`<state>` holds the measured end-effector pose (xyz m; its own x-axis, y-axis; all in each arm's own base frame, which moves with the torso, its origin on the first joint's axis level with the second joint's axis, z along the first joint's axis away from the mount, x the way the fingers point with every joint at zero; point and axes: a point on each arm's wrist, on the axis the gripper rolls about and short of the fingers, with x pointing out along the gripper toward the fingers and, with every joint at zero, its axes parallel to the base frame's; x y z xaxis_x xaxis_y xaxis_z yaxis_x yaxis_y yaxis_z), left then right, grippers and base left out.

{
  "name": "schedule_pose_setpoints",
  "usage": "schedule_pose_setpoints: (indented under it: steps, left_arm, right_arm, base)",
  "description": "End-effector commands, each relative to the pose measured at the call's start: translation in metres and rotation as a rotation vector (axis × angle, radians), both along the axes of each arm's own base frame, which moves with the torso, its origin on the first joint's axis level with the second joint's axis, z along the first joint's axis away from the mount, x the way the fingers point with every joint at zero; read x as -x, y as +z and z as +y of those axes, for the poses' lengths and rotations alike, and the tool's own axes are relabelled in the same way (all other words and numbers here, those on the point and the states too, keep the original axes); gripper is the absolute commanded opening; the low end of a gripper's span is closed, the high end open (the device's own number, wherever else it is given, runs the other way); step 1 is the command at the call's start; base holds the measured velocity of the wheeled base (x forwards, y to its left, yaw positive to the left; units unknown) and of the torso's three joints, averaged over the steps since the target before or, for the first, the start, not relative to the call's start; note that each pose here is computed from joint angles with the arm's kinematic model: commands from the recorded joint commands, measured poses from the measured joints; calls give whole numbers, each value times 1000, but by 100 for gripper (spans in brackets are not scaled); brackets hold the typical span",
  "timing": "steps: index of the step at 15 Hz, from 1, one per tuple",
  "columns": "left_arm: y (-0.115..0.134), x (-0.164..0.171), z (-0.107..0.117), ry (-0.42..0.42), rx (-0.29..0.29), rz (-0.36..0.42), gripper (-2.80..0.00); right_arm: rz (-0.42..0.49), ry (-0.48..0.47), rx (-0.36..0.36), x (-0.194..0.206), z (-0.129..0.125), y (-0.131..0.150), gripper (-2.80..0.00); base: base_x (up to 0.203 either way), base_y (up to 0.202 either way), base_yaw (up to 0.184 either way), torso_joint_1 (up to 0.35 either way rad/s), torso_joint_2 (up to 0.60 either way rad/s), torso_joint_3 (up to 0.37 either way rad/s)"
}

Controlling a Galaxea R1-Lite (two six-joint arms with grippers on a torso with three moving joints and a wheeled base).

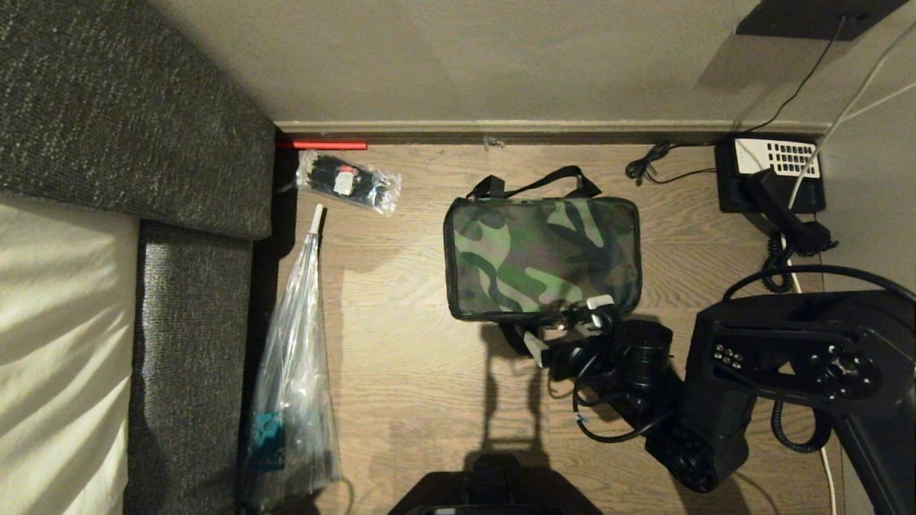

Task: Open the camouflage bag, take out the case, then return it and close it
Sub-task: Open the top of the storage box

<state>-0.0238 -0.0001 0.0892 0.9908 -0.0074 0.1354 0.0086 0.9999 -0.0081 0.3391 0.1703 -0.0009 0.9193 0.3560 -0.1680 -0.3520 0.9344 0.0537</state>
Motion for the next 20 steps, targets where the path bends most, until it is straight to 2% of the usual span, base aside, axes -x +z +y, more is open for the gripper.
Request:
schedule_pose_setpoints:
  steps: [1, 2, 12, 20]
  left_arm:
    - [-11, -3, 0, 0, 0, 41, -280]
    - [-11, -3, 0, 0, 0, 41, -280]
    - [-11, -3, 0, 0, 0, 41, -280]
    - [-11, -3, 0, 0, 0, 41, -280]
  right_arm:
    - [-13, -6, -10, -3, 0, 0, -74]
    - [-10, -6, -9, -3, 0, -1, -280]
    - [-11, -6, -6, -1, -2, 2, -280]
    - [24, -19, 28, 10, -15, 3, -280]
  base:
    - [0, 0, 0, 0, 0, 0]
    - [0, 0, 0, 0, 0, 0]
    - [0, 0, 0, 0, 0, 0]
    - [0, 0, 0, 0, 0, 0]
